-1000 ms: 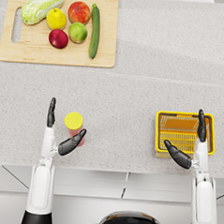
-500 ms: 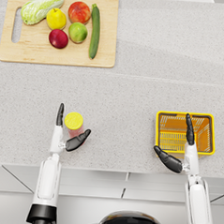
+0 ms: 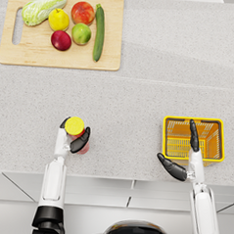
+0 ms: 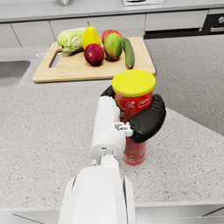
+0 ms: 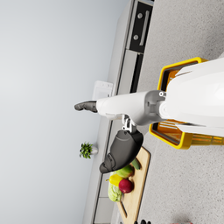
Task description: Pick up the red potato chip and place it into the yellow basket
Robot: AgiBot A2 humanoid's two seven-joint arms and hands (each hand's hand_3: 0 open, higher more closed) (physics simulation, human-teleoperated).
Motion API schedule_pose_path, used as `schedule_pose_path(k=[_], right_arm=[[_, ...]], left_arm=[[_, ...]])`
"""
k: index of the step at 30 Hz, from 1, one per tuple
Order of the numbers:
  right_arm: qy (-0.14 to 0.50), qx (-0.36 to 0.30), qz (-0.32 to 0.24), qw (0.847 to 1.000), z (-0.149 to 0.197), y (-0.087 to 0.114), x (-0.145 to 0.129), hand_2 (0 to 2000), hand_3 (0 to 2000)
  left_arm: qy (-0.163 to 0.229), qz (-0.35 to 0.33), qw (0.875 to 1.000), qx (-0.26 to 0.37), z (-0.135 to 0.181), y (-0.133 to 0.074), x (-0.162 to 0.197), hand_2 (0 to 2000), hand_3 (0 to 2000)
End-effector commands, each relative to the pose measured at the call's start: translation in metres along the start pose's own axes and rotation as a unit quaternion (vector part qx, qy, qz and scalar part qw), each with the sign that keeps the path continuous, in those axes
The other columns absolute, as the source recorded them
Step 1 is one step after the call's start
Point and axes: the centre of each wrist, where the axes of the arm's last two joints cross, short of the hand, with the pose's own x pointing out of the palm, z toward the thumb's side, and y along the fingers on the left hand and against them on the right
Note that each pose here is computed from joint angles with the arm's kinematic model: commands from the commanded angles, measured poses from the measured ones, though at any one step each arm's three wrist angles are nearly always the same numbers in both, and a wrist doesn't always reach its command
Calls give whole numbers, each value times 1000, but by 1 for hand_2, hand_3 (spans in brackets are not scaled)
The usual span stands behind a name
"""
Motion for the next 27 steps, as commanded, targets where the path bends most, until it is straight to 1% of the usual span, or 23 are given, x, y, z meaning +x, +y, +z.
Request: schedule_pose_path(k=[1,2,3,4,7,8,10,12,17,19,20,21,22,23,24,25,26,27], right_arm=[[-2,-8,1,1000,3,-3,1,0,0],[-7,-5,9,1000,1,-3,7,0,0],[-16,-1,25,1000,-2,-6,17,0,0],[-54,-12,50,997,-1,-25,45,0,0],[-66,-21,63,996,2,-35,57,0,0],[-73,-26,68,995,4,-40,63,0,0],[-78,-30,71,994,6,-45,67,0,0],[-82,-34,70,994,8,-50,69,0,0],[-97,-46,72,992,14,-69,78,0,0],[-100,-50,75,991,16,-73,81,0,0],[-80,-53,74,993,17,-76,83,0,0],[-59,-54,78,994,16,-77,85,0,0],[-44,-55,83,994,16,-77,86,0,0],[-33,-60,90,994,18,-79,88,0,0],[-26,-61,91,994,18,-80,89,0,0],[3,-69,116,991,20,-82,90,0,0],[-12,-71,99,993,22,-83,92,0,0],[-7,-71,100,992,22,-83,92,0,0]], left_arm=[[2,-18,996,85,41,-13,8,2000,2000],[2,-36,987,155,76,-25,15,2000,2000],[0,-51,977,206,105,-28,22,2000,2000],[-19,-90,940,328,175,-39,48,2000,2000],[-30,-118,921,370,199,-46,63,2000,2000],[-37,-131,911,389,210,-49,72,2000,2000],[-42,-148,902,404,219,-52,82,2000,2000],[-45,-164,896,411,223,-55,91,2000,2000],[-38,-218,885,409,222,-61,121,2000,2000],[-36,-238,883,403,220,-62,133,2000,2000],[-37,-245,881,402,221,-62,138,2000,2000],[197,-333,832,397,218,-60,137,2000,2000],[20,-275,873,402,220,-63,142,2000,2000],[26,-283,870,403,220,-64,144,2000,2000],[24,-282,871,401,220,-64,146,2000,2000],[24,-284,870,401,220,-65,148,2000,2000],[25,-285,870,403,219,-67,149,2000,2000],[25,-284,870,403,219,-68,150,2000,2000]])
